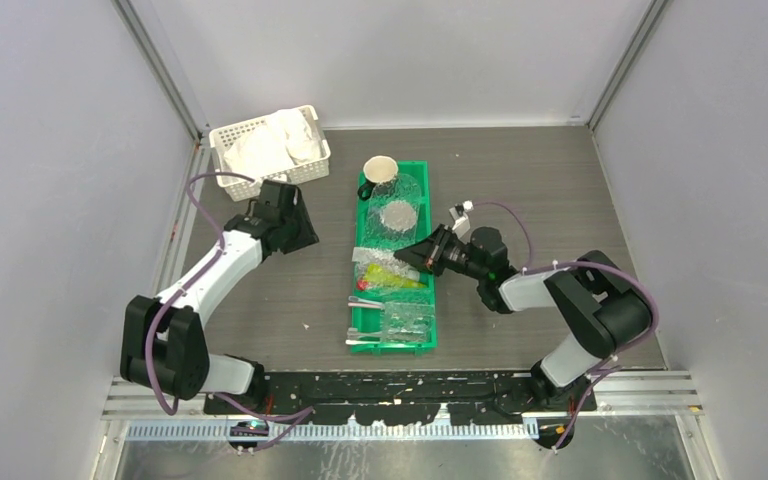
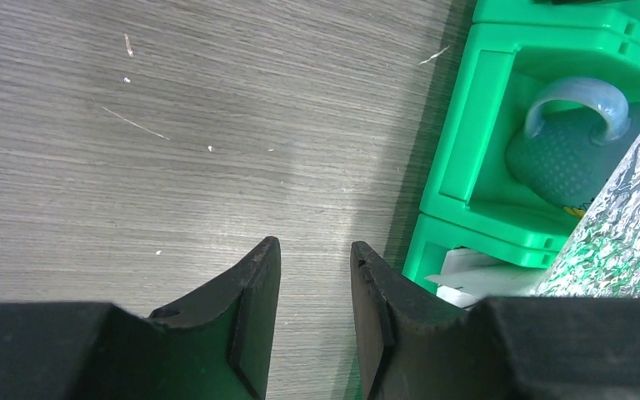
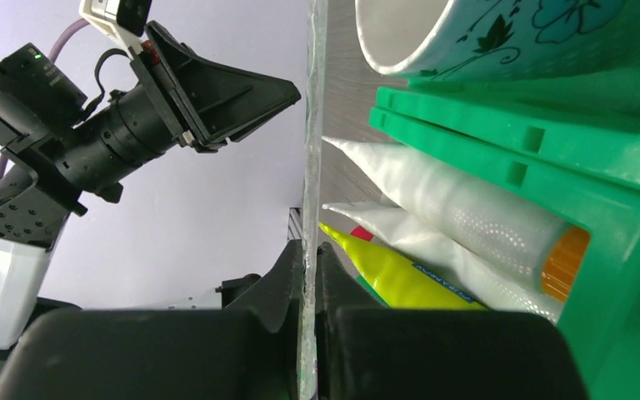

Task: Prepare toiletry sets of a toothbrush and toothpaste on the tray

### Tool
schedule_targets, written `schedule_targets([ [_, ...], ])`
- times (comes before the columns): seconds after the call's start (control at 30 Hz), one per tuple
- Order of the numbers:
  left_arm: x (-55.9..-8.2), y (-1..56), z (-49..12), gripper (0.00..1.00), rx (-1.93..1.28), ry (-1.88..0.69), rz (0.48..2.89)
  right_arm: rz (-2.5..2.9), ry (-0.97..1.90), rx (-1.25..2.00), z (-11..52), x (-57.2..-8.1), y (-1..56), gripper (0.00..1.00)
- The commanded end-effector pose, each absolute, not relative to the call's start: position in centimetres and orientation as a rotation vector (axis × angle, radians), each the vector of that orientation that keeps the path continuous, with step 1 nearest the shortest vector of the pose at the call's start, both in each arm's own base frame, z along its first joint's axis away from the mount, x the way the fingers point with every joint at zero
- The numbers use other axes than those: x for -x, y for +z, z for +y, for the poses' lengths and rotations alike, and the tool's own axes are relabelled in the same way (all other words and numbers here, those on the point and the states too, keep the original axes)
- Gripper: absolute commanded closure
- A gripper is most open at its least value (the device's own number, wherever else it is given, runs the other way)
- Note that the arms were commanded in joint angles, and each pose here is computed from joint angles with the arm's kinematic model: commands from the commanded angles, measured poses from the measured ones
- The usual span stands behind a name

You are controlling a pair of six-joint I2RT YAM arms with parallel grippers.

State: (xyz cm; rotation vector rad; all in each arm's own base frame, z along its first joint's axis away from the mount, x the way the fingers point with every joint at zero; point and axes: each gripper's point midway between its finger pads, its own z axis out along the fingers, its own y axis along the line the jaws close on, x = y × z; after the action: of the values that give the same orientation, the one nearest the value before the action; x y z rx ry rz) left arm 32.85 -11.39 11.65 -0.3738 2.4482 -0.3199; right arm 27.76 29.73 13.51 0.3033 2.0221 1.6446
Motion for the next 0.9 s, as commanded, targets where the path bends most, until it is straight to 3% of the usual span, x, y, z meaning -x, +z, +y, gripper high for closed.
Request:
schedule_targets([
  [0.0, -33.1, 12.8, -12.1, 0.62, 0.341, -0.374, 2.393, 1.955, 1.661, -0.200, 29.5, -27.0, 15.9, 0.99],
  [0.27, -29.8, 10.6, -14.2, 0.63, 0.307, -0.417, 2.489, 2.027, 1.351, -0.015, 26.0, -24.3, 23.1, 0.99],
  [0.47, -22.2, 7.3, -15.8, 0.64, 0.257, -0.402, 2.642, 2.057, 1.081, 0.036, 22.1, -23.0, 29.3, 0.99],
  [0.67, -16.8, 4.6, -13.1, 0.64, 0.275, -0.232, 2.749, 2.042, 1.004, 0.038, 20.2, -21.9, 31.5, 0.99],
  [0.87, -15.1, 2.8, -13.1, 0.65, 0.290, -0.254, 2.759, 2.021, 1.017, 0.038, 19.7, -20.9, 32.4, 0.99],
])
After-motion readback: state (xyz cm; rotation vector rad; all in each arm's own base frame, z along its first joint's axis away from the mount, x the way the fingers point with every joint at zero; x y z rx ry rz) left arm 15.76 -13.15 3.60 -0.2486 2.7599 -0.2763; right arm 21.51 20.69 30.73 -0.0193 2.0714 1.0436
